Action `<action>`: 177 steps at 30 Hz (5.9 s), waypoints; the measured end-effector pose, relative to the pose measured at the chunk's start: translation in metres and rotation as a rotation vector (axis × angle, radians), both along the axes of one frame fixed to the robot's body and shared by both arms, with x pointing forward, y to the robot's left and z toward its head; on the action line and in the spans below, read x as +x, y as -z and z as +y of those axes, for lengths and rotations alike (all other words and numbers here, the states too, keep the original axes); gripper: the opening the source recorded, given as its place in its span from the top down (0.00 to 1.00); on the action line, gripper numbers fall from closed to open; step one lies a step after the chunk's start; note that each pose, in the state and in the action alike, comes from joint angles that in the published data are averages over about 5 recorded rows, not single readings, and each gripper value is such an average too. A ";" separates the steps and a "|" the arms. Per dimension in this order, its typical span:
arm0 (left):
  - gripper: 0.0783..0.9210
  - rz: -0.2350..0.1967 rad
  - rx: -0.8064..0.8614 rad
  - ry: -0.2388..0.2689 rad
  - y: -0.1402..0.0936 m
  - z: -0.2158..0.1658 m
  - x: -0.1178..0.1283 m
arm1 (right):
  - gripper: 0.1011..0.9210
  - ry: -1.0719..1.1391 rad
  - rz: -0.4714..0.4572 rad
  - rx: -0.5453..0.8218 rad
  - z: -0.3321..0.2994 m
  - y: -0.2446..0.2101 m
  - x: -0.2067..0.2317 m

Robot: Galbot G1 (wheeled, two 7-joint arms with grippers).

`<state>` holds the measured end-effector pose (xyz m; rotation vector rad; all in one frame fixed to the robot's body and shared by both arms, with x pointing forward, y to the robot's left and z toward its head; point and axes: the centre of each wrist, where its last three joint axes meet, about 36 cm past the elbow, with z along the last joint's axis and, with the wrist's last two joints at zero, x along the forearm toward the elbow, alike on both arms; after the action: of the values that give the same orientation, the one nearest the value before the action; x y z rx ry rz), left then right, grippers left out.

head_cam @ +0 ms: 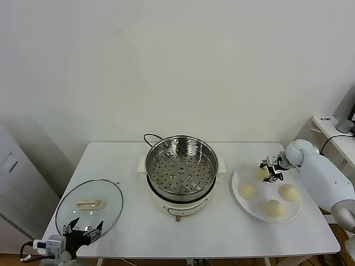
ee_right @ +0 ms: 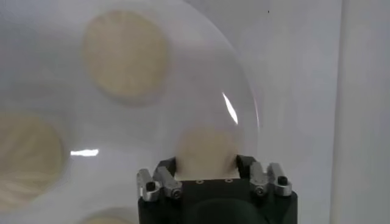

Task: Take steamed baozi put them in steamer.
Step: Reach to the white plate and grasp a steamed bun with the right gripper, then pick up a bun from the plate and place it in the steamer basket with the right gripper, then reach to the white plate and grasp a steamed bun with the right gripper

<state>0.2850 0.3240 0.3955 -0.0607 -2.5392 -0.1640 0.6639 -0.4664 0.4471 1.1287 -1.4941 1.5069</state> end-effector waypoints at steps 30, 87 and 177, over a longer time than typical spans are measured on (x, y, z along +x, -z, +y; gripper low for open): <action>0.12 -0.002 -0.015 0.008 -0.004 -0.007 -0.002 | 0.62 -0.565 -0.215 0.070 0.122 -0.240 0.024; 0.12 0.019 -0.029 0.001 0.003 -0.013 -0.016 | 0.50 -1.456 -0.167 -0.344 0.374 -0.150 0.027; 0.12 0.026 -0.050 0.022 0.004 -0.022 -0.030 | 0.26 -0.092 0.327 0.090 0.076 -0.014 0.015</action>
<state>0.2547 0.3022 0.3920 -0.1102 -2.5178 -0.1082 0.6786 -0.3900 0.4610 1.4378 -1.3093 1.2500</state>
